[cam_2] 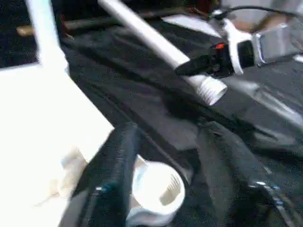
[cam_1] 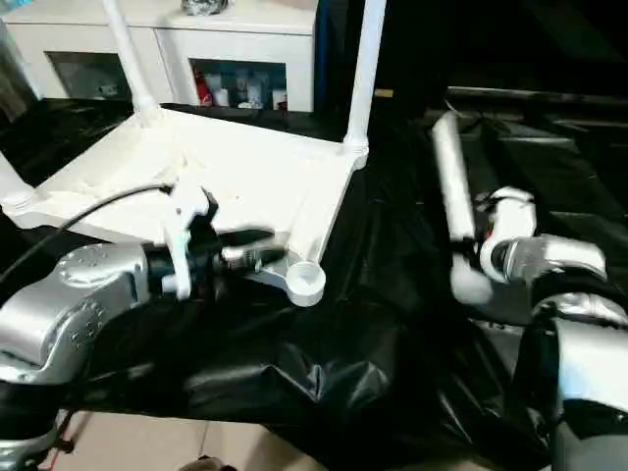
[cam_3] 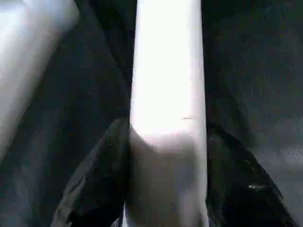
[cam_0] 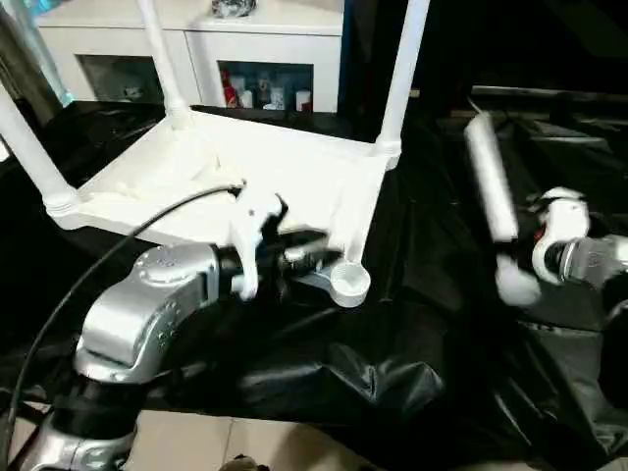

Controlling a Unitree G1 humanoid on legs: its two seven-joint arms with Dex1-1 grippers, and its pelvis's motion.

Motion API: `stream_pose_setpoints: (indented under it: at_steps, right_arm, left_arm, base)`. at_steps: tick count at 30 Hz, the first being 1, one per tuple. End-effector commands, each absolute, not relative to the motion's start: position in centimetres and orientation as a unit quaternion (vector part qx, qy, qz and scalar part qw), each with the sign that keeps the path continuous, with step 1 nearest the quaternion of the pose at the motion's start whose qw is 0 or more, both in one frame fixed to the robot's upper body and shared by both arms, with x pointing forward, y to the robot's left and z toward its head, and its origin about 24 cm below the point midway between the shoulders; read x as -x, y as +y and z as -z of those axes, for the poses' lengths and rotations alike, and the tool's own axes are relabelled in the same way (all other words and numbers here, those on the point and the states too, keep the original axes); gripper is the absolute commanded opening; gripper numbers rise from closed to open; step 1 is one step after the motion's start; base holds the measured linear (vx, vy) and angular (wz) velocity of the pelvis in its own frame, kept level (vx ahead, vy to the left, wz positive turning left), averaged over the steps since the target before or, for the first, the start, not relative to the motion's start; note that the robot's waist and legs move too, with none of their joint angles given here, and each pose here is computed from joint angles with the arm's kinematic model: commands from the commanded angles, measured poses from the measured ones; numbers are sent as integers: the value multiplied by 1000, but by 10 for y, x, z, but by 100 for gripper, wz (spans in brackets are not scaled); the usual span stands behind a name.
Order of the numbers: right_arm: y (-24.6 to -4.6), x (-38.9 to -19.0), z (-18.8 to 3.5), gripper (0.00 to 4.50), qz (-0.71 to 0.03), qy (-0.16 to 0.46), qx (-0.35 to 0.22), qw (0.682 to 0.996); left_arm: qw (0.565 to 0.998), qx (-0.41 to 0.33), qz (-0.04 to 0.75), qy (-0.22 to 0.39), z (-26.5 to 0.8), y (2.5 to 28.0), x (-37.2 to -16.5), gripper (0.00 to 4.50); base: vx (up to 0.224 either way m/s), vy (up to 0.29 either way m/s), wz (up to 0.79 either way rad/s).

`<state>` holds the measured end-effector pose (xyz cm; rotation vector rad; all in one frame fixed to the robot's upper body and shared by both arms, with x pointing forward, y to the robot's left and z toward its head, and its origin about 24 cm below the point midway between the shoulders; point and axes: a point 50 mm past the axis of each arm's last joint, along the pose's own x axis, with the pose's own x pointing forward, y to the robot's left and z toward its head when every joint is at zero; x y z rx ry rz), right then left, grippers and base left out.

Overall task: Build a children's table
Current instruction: Pick table leg

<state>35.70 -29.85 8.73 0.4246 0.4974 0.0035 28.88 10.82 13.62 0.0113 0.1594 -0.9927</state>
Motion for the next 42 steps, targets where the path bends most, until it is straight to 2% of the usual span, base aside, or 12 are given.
stream_pose_setpoints:
  at_steps: [1, 4, 6, 9, 13, 16, 20, 26, 35, 36, 39, 42]
  right_arm:
    - [-296, -364, -120, 187, -51, 83, -251, 963]
    - [-291, -360, -136, 187, -93, -17, -285, 954]
    - [-271, -348, -148, 187, -185, -69, -328, 924]
    - [-256, -339, -153, 186, -244, -79, -339, 905]
    - [-206, -305, -166, 186, -438, -81, -331, 832]
    - [-183, -292, -162, 186, -492, -51, -311, 812]
    - [-168, -288, -154, 186, -516, -18, -292, 805]
    - [-149, -286, -142, 186, -523, 32, -243, 816]
    - [-139, -289, -137, 186, -522, 48, -201, 827]
    - [-139, -290, -137, 186, -522, 48, -201, 828]
    - [-139, -294, -137, 186, -505, 46, -199, 839]
    - [-142, -299, -141, 186, -492, 35, -203, 846]
  left_arm:
    - [882, 8, 465, 71, -143, 105, -295, 273]
    - [878, 46, 471, 74, -147, 98, -298, 296]
    - [865, 120, 483, 67, -157, 88, -304, 316]
    - [861, 139, 486, 57, -162, 84, -308, 334]
    - [847, 193, 494, 43, -178, 73, -315, 374]
    - [845, 213, 487, 50, -183, 67, -321, 391]
    - [846, 235, 476, 52, -186, 63, -327, 415]
    - [821, 291, 489, 35, -196, 59, -326, 450]
    - [833, 311, 454, 53, -190, 59, -329, 450]
    - [833, 312, 454, 53, -190, 59, -329, 416]
    - [828, 313, 463, 45, -192, 60, -326, 412]
    - [836, 309, 452, 39, -191, 65, -327, 379]
  base:
    - [0, 0, 0]
    - [0, 0, 0]
    - [0, 0, 0]
    - [0, 0, 0]
    - [0, 0, 0]
    - [0, 0, 0]
    - [0, 0, 0]
    - [0, 0, 0]
    - [0, 0, 0]
    - [0, 0, 0]
    - [0, 0, 0]
    - [0, 0, 0]
